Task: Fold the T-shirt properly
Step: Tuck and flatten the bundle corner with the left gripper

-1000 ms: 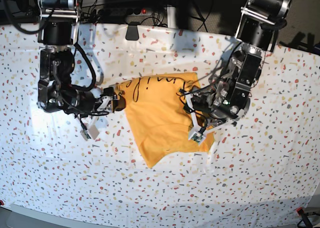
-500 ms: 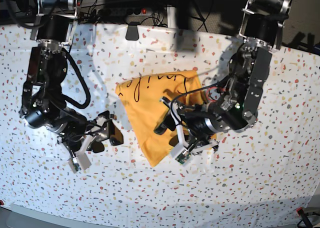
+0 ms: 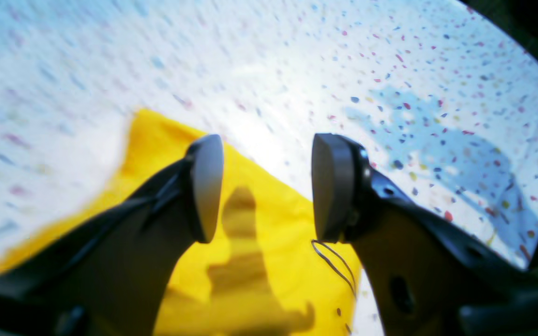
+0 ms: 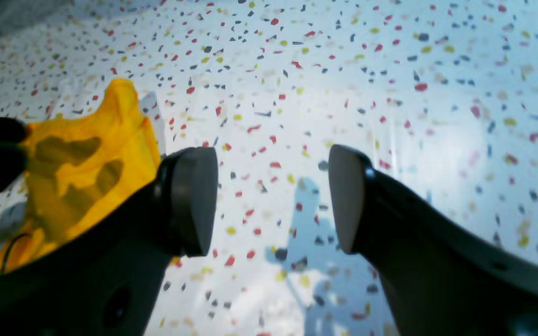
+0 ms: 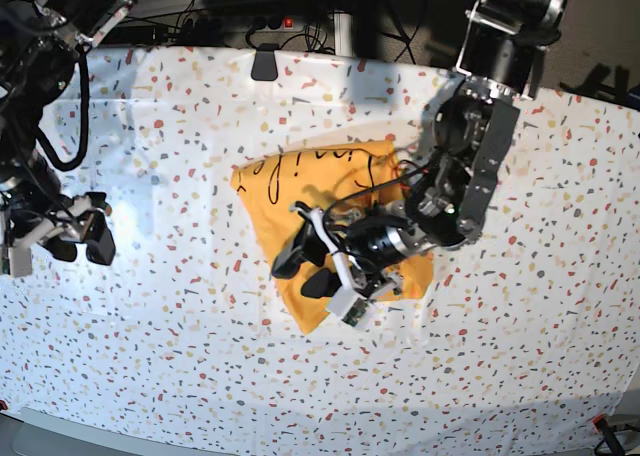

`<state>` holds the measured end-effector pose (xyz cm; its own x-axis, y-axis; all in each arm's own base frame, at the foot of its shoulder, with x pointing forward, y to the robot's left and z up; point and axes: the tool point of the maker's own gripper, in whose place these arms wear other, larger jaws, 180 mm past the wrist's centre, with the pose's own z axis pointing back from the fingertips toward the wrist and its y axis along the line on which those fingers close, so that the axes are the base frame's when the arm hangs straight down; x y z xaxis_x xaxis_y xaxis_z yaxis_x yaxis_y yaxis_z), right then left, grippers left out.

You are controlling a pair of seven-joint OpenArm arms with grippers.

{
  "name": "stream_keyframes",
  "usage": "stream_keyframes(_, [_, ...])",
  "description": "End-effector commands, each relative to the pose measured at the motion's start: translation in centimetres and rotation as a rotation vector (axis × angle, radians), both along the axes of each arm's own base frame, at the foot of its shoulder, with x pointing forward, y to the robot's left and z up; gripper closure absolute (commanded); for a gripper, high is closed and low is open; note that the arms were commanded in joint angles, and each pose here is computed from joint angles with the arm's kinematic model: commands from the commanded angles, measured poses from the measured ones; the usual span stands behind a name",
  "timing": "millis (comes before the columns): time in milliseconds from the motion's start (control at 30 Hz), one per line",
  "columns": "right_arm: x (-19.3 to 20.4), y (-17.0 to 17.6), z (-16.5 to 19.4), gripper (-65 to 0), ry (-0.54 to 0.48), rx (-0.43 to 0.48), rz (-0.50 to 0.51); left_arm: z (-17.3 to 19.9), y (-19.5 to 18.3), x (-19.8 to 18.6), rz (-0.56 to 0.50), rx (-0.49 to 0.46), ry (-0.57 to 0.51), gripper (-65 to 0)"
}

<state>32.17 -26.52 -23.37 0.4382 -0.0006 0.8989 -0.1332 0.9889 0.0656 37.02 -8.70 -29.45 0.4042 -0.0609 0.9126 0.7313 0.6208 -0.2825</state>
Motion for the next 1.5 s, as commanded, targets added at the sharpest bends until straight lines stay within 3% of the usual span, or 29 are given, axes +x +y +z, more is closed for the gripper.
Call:
stream_keyframes(0, [-0.1,-0.5,2.0,-37.2,-0.065,-0.011,-0.004,2.1,-1.1,0.8,0.005,-0.082,-0.040,-29.7])
stream_keyframes(167, [-2.3,-1.9,2.7,-37.2,-0.079,0.005,-0.045,1.9,-3.5,2.4,0.130,-0.218,-0.016,-29.6])
stream_keyframes(367, [-3.4,-3.0,2.7,-37.2,-0.071,0.016,-0.073,-0.8,-3.6,3.0,0.180,-0.163,-0.116,-29.6])
stream_keyframes(567, [-3.3,-2.4,2.9,-37.2,-0.085,0.037,-0.054,-7.9,-3.0,1.6,0.183,-0.056,-0.070,-29.6])
stream_keyframes(733, [-3.3,-2.5,2.9,-37.2,-0.085,0.036,-0.054,-10.3,-2.2,0.7,0.226,-0.102,-0.059,-29.6])
stream_keyframes(867, [-3.3,-2.5,2.9,-37.2,-0.085,0.037,-0.054,-9.5,-2.5,0.8,0.211,-0.128,-0.077,-29.6])
stream_keyframes(1067, [-3.3,-2.9,3.4,-37.2,-0.087,0.011,-0.052,-6.0,-5.4,-1.1,-0.003,-0.224,-0.069,-29.6])
stream_keyframes(1167, [-3.3,-3.6,4.0,-37.2,-0.087,-0.023,-0.049,-2.7,-5.9,-0.6,-0.031,-0.273,-0.093,-29.7])
stream_keyframes(1467, [-3.3,-4.1,4.7,-37.2,-0.092,-0.054,-0.039,5.0,-6.2,-1.0,-0.146,-0.061,-0.239,-29.6])
